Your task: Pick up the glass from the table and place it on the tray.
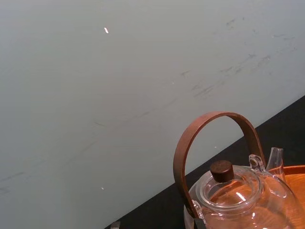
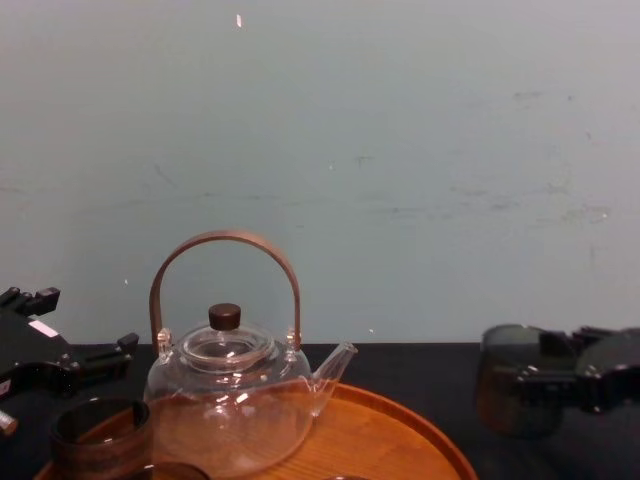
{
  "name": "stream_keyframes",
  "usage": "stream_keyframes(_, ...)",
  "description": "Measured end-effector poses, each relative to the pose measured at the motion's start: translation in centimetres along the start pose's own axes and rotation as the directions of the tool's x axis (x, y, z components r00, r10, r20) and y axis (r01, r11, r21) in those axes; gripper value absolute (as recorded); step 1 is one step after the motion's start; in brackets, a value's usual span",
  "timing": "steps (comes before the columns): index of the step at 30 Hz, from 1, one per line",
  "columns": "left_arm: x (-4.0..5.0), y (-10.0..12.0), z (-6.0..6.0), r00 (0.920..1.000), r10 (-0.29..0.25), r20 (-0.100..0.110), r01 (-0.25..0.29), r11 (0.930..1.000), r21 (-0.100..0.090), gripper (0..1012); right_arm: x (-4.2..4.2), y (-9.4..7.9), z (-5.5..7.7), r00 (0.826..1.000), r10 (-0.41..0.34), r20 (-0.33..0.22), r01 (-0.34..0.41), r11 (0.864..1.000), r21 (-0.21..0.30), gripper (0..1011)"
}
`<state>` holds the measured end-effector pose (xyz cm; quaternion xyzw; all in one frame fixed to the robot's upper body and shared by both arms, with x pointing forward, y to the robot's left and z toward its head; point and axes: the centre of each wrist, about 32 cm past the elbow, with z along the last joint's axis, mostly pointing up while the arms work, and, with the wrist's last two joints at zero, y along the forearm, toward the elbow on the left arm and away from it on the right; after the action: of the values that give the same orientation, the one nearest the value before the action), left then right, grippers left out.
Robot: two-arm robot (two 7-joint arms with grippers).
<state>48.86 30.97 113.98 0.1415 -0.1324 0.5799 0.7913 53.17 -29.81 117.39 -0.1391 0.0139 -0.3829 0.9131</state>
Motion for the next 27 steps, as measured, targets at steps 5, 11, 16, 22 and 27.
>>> stream_keyframes(5,0.00,0.0,0.0,1.0000,0.000,0.000,0.000,1.0000,0.000,1001,-0.17,0.9,0.9,0.999,0.044,0.022,-0.044,0.999,0.024,900)
stream_keyframes(11,0.00,0.0,0.0,1.0000,0.000,0.000,0.000,1.0000,0.000,1001,-0.68,2.4,1.6,0.994,0.101,0.043,-0.103,0.994,0.044,900)
stream_keyframes(16,0.00,0.0,0.0,1.0000,0.000,0.000,0.000,1.0000,0.000,1001,-2.24,5.8,1.2,0.980,0.191,0.059,-0.193,0.980,0.037,900)
stream_keyframes(22,0.00,0.0,0.0,1.0000,0.000,0.000,0.000,1.0000,0.000,1001,-2.58,6.5,0.4,0.978,0.199,0.055,-0.201,0.979,0.025,900)
stream_keyframes(27,0.00,0.0,0.0,1.0000,0.000,0.000,0.000,1.0000,0.000,1001,-2.74,6.8,0.1,0.978,0.202,0.051,-0.203,0.979,0.021,900)
